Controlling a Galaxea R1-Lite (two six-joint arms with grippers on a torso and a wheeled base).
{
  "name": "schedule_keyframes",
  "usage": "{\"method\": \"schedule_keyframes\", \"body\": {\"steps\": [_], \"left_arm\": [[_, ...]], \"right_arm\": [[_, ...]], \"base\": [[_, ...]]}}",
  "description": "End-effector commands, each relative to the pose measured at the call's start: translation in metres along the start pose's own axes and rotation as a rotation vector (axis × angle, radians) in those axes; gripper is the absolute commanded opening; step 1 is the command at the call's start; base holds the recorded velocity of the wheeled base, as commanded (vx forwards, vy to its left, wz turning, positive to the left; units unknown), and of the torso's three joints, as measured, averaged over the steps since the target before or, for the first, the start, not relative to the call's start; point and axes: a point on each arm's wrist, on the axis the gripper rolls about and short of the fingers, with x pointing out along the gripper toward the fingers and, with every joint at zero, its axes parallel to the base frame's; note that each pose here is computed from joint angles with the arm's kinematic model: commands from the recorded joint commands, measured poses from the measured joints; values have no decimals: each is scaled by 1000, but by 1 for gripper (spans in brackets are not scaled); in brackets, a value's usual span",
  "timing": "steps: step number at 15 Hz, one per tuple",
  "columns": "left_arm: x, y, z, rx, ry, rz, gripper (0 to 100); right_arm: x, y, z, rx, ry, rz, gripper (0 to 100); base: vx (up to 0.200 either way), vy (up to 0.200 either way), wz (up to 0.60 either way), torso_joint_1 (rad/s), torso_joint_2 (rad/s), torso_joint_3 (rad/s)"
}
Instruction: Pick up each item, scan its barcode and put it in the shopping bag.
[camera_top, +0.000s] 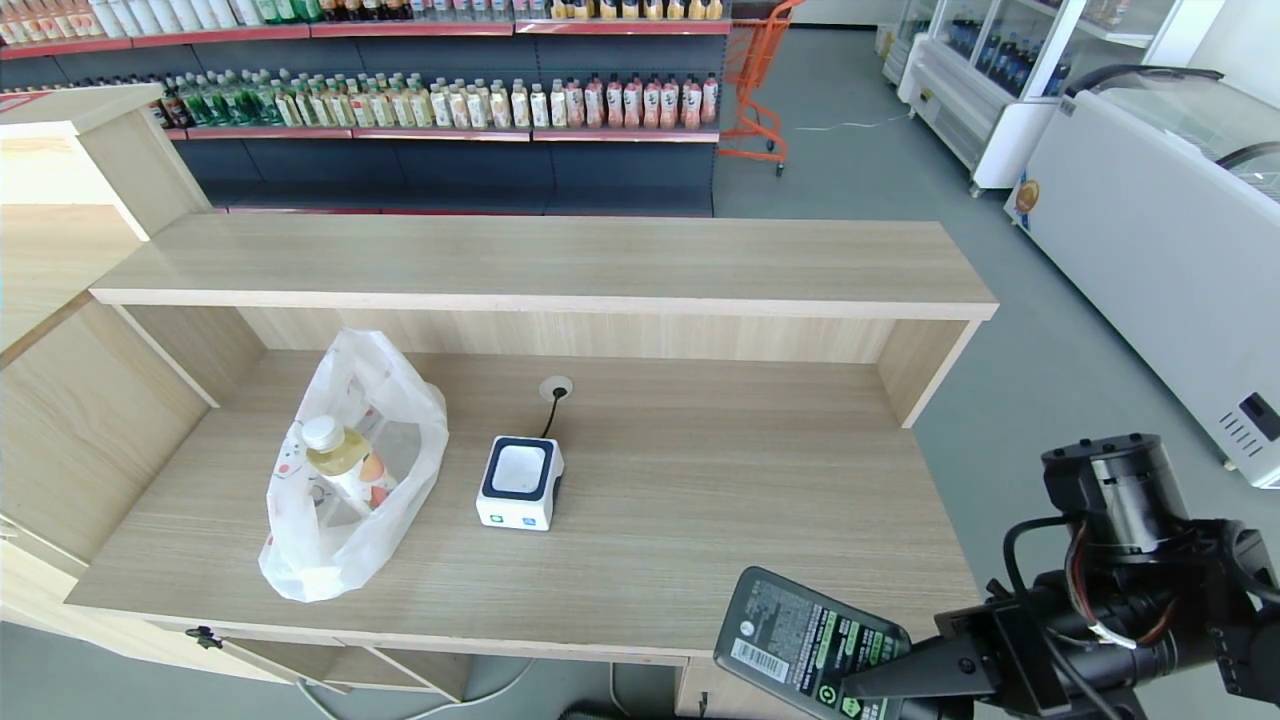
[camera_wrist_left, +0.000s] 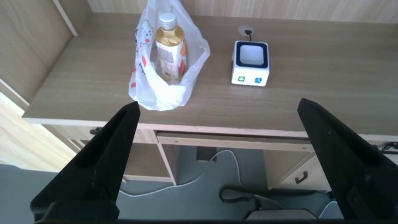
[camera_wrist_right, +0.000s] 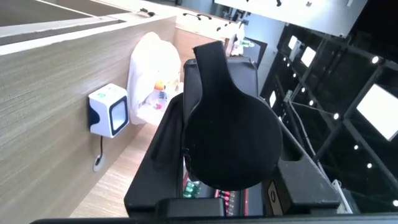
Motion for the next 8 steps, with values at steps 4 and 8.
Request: {"method": "schedule_keyframes", "body": {"steps": [4,8], "left_arm": [[0,0,0,-1,-1,0,100],[0,0,0,1,-1,0,100]], "right_arm": [[-43,-26,-19,536,255,27,0],[-100,-34,-9,1081,604,-37,0]], "base": [[0,0,0,0,0,0],[0,0,0,0,0,0]]}}
